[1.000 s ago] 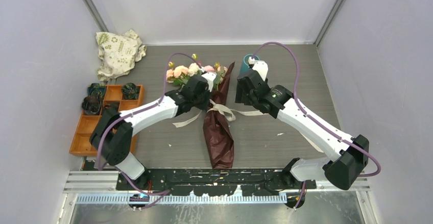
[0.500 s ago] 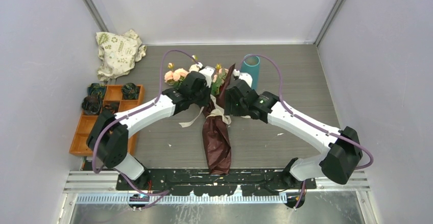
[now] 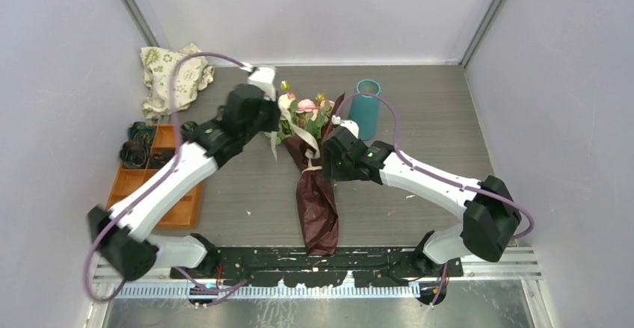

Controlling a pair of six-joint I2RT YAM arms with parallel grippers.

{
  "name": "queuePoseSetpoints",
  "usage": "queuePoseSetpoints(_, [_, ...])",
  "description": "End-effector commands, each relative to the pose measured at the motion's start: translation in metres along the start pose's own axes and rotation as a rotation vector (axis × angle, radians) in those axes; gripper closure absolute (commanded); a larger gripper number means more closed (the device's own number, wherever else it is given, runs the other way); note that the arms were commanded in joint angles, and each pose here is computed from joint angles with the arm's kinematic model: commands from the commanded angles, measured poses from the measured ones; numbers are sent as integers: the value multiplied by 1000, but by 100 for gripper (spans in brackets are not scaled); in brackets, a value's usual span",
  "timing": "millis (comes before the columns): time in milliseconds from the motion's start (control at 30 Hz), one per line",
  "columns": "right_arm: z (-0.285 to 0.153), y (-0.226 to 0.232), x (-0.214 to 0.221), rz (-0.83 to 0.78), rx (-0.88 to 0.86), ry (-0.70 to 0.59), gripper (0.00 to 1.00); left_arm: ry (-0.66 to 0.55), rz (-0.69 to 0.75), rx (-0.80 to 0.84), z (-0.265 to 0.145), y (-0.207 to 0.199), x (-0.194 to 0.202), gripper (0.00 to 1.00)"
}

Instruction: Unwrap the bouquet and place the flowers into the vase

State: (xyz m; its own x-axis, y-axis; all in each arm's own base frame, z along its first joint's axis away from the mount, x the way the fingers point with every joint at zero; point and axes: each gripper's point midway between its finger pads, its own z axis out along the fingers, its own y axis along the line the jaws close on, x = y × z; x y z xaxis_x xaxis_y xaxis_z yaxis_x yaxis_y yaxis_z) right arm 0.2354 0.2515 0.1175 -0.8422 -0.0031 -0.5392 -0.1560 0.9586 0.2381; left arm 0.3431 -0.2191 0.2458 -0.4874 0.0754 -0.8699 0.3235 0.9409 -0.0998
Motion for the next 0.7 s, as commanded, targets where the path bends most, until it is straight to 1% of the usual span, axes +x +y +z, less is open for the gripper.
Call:
queuePoseSetpoints(0, [3,16,-10,11,-44,-26,36,-250,-49,-121,-87,35,-73,84])
queuePoseSetpoints(67, [6,18,-9,5,-43,-18,36,-274,-56,-166,-107,47,-75,84])
queuePoseSetpoints(200, [15,18,-9,-10,-15,-12,37,-260,-94,-297,-124,75,-59,83])
queuePoseSetpoints(300, [21,15,-15,-30,23,-23,37,-250,-132,-422,-134,98,-44,82])
queuePoseSetpoints(400, [24,15,-23,-51,54,-37,37,-254,-178,-567,-149,124,-30,78])
queuePoseSetpoints(467, [24,17,-29,-53,56,-52,37,-260,-208,-646,-159,138,-21,72])
queuePoseSetpoints(567, [27,21,-37,-61,63,-67,36,-255,-225,-695,-166,147,-12,55])
queuePoseSetpoints(633, [29,22,-42,-70,73,-77,36,-234,-219,-641,-160,139,-9,46])
queuePoseSetpoints(667, [31,23,-45,-75,80,-83,36,-222,-204,-569,-152,129,-8,42])
